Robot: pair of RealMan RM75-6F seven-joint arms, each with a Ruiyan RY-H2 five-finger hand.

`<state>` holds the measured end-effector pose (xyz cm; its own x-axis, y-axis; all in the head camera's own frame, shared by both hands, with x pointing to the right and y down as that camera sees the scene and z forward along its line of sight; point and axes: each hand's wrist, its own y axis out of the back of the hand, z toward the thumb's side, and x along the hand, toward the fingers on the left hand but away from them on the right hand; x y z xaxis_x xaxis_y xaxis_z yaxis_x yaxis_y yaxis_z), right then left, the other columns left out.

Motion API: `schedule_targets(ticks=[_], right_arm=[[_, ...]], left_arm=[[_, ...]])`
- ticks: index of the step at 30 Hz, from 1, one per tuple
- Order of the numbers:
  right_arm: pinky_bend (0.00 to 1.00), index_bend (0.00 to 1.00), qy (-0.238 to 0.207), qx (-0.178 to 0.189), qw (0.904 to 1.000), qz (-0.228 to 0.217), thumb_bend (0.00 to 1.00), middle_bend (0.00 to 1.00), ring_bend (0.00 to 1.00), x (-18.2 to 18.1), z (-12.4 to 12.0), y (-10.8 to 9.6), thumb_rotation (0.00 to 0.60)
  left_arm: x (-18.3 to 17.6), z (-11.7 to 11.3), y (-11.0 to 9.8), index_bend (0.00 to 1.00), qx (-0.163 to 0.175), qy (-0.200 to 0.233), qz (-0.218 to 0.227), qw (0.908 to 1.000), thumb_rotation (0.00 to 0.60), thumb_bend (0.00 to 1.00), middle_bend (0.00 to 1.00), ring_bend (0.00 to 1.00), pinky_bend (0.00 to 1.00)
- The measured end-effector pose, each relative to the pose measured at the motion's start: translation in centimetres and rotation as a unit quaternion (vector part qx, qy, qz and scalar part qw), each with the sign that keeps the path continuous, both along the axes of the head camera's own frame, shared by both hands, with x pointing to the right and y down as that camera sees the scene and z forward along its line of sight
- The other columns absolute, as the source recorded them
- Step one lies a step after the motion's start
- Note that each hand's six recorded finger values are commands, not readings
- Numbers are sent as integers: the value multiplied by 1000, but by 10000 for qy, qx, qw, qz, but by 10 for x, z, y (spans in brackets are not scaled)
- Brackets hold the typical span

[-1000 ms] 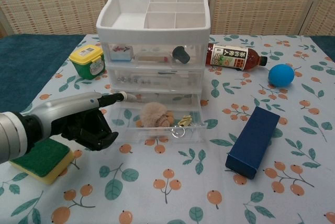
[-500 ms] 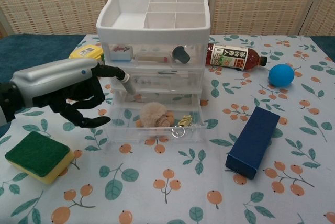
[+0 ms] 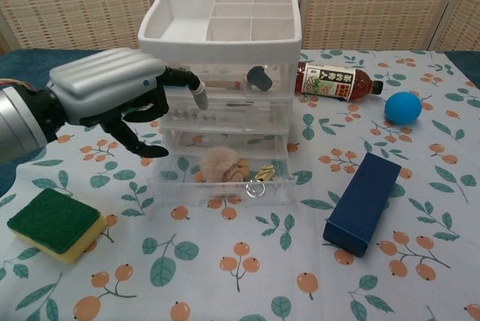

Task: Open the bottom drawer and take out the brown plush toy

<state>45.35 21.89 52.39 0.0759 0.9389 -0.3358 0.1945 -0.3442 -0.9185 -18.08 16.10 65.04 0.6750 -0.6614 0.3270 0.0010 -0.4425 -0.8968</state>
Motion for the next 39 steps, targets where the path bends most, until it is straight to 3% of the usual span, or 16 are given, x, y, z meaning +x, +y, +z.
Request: schedule_targets(ticks=[8, 15, 23, 39], right_arm=[[150, 13, 21, -23, 10000, 47, 256, 134, 72, 2, 0, 2, 600], [151, 13, 32, -43, 10000, 56, 256, 134, 72, 2, 1, 3, 600], [151, 13, 51, -42, 9999, 95, 256, 134, 72, 5, 0, 4, 600], [150, 13, 67, -98, 9999, 106, 256, 134, 72, 5, 5, 2, 600]], left_arm=[[21, 15, -4, 298, 652, -341, 657, 9951, 600, 163, 942, 1000, 1000], [36, 28, 2, 295, 1092, -552, 1291, 9841, 600, 163, 942, 1000, 1000], [52, 44, 4, 292, 1227, -703, 1680, 9756, 600, 163, 942, 1000, 1000], [54, 68, -2, 275, 1241, -1329, 1935, 9641, 600, 163, 942, 1000, 1000]])
